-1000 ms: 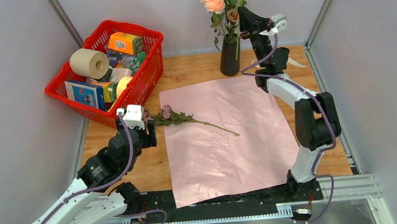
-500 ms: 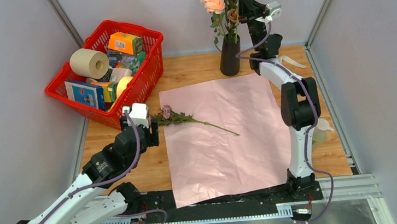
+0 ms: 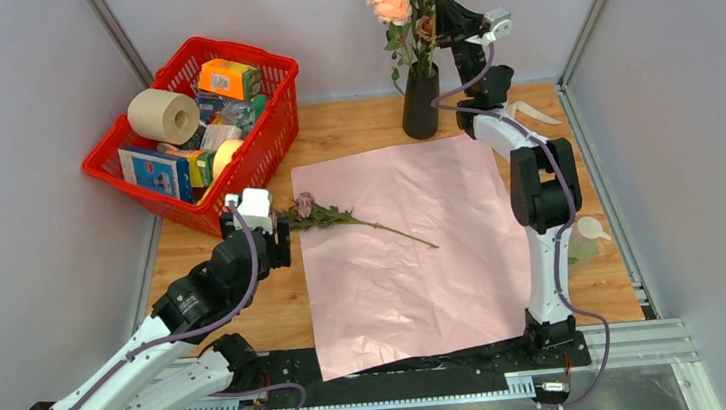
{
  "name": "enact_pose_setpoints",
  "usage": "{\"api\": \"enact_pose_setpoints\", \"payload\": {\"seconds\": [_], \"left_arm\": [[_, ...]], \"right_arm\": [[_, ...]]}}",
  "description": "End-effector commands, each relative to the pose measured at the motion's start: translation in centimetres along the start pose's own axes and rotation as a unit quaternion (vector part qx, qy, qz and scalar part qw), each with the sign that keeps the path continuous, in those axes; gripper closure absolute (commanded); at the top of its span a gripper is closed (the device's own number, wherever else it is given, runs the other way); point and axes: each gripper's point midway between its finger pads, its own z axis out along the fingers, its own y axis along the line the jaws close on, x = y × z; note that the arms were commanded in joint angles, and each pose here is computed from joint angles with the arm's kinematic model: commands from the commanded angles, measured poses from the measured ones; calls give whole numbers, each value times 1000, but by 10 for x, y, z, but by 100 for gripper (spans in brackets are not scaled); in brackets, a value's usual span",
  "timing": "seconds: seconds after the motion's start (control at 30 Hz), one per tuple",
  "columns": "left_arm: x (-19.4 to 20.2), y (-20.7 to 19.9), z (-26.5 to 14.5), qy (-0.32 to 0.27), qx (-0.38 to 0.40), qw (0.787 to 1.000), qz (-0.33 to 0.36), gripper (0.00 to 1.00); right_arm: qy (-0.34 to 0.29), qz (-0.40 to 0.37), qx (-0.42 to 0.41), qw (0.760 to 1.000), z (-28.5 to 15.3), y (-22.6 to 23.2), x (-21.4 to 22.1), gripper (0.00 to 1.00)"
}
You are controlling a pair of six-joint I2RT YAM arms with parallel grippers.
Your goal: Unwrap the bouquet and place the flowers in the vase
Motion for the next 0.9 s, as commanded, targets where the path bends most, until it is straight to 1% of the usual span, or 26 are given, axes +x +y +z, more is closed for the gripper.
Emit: {"api": "enact_pose_setpoints", "payload": {"seconds": [0.0, 0.13, 0.27, 0.33, 0.4, 0.47, 0.5, 0.57, 0.63, 0.73, 0.87], "left_arm": [[-10, 2, -1, -14, -4, 1000, -1, 24], [-11, 3, -2, -17, -3, 1000, -4, 24], [-13, 2, -3, -19, 1, 1000, -6, 24], [-12, 1, -3, -17, 2, 1000, -4, 24], [-12, 1, -4, -18, 2, 1000, -7, 24], [-13, 1, -4, -18, 5, 1000, -8, 24], [-14, 1, -4, -19, 4, 1000, -8, 24], [-13, 0, -4, -19, 6, 1000, -9, 24], [-15, 0, -6, -20, 9, 1000, -13, 24], [-15, 1, -7, -23, 10, 1000, -15, 24], [-18, 2, -10, -32, 14, 999, -22, 24]], "right_arm": [[-1, 13, -6, 1000, -19, 2, 6, 100], [67, 23, 8, 997, -40, -5, 39, 100], [108, 37, 45, 993, -61, -10, 56, 100], [129, 35, 68, 989, -69, -15, 59, 95], [148, 37, 85, 985, -75, -19, 60, 87], [164, 42, 94, 981, -77, -19, 58, 73], [180, 45, 93, 978, -76, -17, 59, 68], [215, 50, 90, 971, -72, -14, 56, 64], [239, 58, 100, 964, -73, -12, 50, 62], [262, 71, 106, 957, -79, -6, 33, 58], [353, 95, 103, 925, -100, 10, 42, 48]]}}
